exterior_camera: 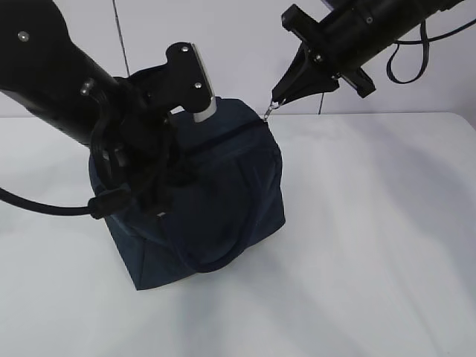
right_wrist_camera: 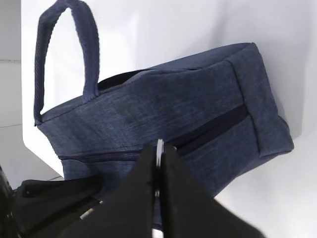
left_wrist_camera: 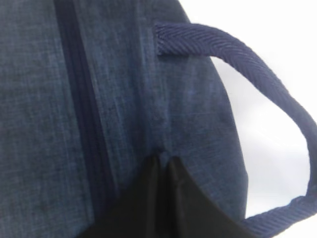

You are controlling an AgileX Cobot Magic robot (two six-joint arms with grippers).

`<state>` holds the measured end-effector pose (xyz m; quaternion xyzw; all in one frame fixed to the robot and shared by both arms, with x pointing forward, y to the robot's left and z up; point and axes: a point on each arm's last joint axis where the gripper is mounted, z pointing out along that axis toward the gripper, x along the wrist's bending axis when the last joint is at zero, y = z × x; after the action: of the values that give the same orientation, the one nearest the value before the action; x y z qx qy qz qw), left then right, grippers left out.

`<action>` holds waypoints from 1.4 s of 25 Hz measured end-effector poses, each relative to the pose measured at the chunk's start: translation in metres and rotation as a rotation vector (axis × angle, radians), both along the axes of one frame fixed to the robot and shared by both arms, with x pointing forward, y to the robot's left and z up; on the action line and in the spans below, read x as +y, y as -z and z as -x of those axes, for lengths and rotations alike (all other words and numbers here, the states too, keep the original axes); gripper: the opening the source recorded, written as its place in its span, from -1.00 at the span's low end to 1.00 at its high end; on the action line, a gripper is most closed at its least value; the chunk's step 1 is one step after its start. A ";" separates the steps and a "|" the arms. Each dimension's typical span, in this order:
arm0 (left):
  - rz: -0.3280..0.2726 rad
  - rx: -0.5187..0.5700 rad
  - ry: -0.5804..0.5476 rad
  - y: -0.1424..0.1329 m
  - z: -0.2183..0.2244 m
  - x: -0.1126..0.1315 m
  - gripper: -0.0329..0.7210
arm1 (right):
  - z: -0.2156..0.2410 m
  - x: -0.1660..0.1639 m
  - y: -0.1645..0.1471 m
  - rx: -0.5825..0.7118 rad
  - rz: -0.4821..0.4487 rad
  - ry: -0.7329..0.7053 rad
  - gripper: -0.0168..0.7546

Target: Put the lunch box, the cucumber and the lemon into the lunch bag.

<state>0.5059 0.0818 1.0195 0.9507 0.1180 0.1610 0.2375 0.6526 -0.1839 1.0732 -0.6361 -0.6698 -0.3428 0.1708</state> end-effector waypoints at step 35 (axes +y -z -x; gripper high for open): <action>-0.011 0.027 0.008 0.000 0.003 -0.001 -0.91 | -0.022 -0.020 0.052 0.258 0.012 0.174 -0.99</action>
<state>0.5031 0.0811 1.0196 0.9546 0.1163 0.1477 0.2311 0.6743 -0.2041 1.0216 -0.7315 -0.5868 -0.2675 0.2214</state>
